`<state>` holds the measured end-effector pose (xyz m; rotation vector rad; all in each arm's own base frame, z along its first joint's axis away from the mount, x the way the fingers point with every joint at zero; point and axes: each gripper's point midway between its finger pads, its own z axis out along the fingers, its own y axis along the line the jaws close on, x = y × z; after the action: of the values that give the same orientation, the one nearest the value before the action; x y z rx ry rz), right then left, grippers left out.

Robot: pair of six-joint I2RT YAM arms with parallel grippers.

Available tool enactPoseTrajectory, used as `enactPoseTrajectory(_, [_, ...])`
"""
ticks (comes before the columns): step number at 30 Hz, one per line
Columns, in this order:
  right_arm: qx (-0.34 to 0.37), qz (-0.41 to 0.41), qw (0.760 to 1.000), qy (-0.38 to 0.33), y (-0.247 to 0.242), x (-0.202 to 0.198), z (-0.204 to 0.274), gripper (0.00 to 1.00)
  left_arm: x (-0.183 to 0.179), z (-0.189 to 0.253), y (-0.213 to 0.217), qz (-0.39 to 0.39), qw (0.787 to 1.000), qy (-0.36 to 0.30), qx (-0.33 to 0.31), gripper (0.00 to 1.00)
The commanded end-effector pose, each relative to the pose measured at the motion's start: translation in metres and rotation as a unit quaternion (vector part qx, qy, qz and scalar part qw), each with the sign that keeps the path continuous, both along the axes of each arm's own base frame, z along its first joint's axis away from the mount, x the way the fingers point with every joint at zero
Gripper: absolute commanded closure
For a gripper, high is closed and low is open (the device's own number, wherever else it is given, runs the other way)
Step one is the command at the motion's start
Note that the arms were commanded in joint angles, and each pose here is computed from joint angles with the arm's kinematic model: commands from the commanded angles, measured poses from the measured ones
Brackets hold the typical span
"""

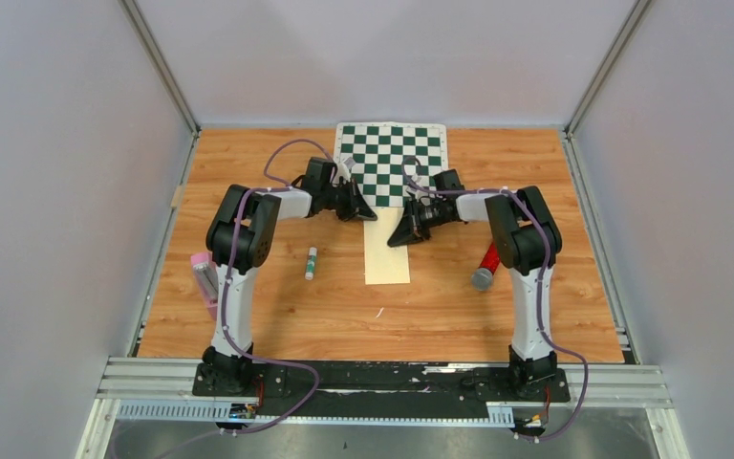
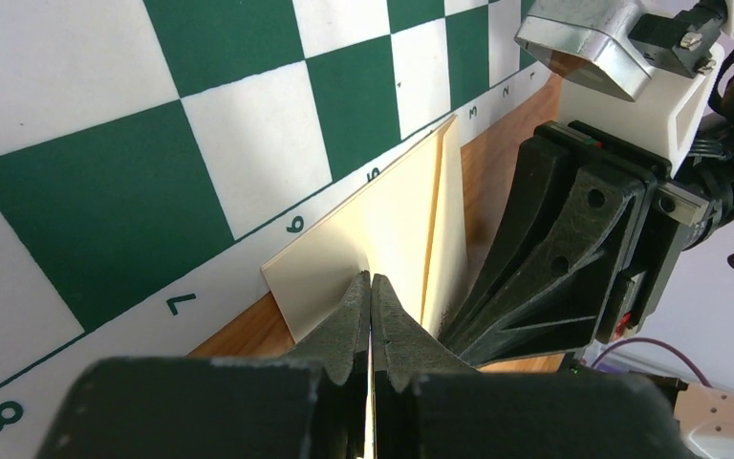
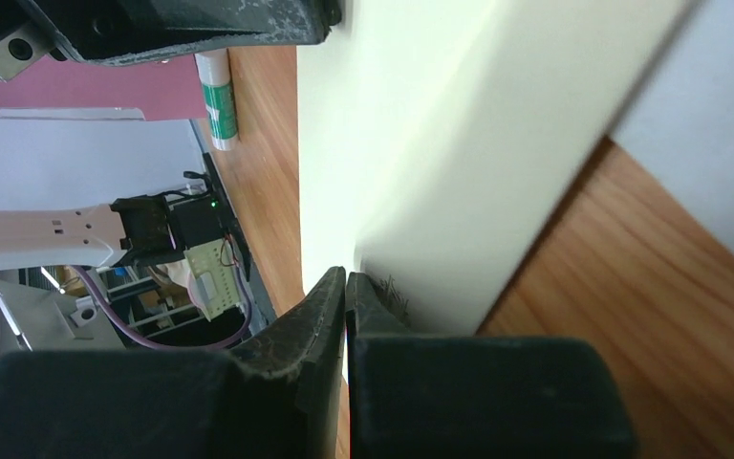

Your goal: Place the letter into the envelope and seal it

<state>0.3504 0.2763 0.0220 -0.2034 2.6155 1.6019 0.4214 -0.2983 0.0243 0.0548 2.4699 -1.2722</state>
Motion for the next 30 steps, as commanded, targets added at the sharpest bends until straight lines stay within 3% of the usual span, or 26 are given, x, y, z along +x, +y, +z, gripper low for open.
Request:
enactPoseTrajectory(1, [0.012, 0.008, 1.000, -0.019, 0.012, 0.009, 0.006, 0.95, -0.006, -0.030, 0.014, 0.011, 0.998, 0.020, 0.052, 1.00])
enactPoseTrajectory(20, [-0.035, -0.040, 0.999, -0.009, 0.009, 0.040, -0.011, 0.97, -0.005, -0.031, 0.014, 0.002, 0.998, 0.011, 0.057, 1.00])
enactPoseTrajectory(30, [-0.028, -0.010, 0.999, -0.018, -0.001, 0.007, -0.009, 1.00, -0.004, -0.033, 0.015, 0.006, 0.998, 0.021, 0.063, 1.00])
